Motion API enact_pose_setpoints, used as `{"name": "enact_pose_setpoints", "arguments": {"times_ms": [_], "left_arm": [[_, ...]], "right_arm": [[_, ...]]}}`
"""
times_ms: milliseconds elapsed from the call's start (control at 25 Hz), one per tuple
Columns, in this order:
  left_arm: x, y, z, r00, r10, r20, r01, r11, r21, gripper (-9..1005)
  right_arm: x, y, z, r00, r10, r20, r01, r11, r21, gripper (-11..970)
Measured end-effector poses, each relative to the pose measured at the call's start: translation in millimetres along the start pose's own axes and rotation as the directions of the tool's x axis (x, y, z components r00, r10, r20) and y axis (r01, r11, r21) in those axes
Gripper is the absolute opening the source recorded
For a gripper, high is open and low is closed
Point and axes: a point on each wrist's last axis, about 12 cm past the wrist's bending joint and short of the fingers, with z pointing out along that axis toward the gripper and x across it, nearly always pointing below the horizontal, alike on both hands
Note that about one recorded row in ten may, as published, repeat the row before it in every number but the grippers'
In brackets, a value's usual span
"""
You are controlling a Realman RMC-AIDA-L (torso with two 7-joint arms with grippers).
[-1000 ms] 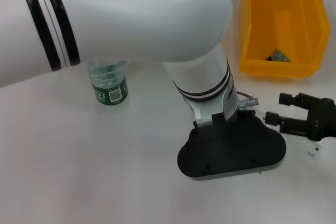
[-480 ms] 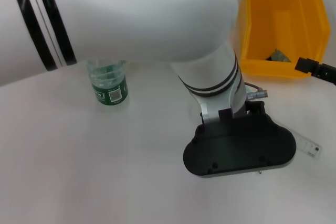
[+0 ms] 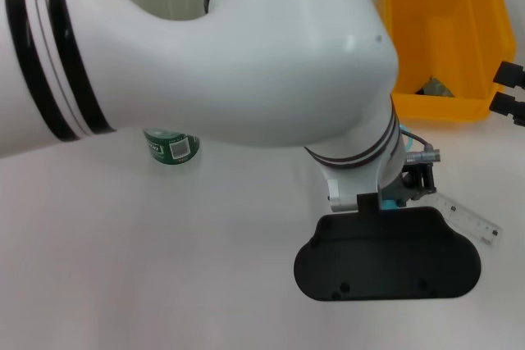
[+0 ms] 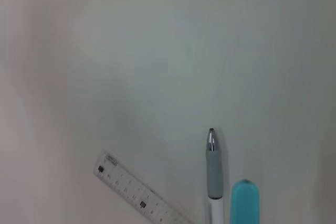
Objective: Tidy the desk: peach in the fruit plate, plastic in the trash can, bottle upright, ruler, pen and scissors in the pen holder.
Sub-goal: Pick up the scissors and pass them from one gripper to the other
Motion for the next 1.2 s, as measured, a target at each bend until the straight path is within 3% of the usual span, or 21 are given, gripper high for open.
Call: {"name": "enact_pose_setpoints", "arguments": {"times_ms": [240,480,840,1200], "left_arm": [[-8.3,7.7,-9.7,0.998,0.050,-0.034,-0.051,0.999,-0.013,247],[-10.4,11.5,-14.0,0.996,0.074,-0.054,-0.076,0.997,-0.024,250],[-12.4,13.5,-18.0,0.994,0.094,-0.064,-0.095,0.995,-0.024,255],[-12.9,13.1,-17.5,0.993,0.098,-0.065,-0.099,0.995,-0.022,260]], "right_arm": [[-3.1,4.8,2.1,0.991,0.115,-0.067,-0.117,0.993,-0.034,841],[0.6,3.3,13.9,0.984,0.142,-0.111,-0.145,0.989,-0.025,841],[6.7,0.7,52.1,0.978,0.137,-0.160,-0.138,0.990,0.006,839],[8.4,0.2,66.9,0.975,0.122,-0.187,-0.119,0.993,0.026,764]]}}
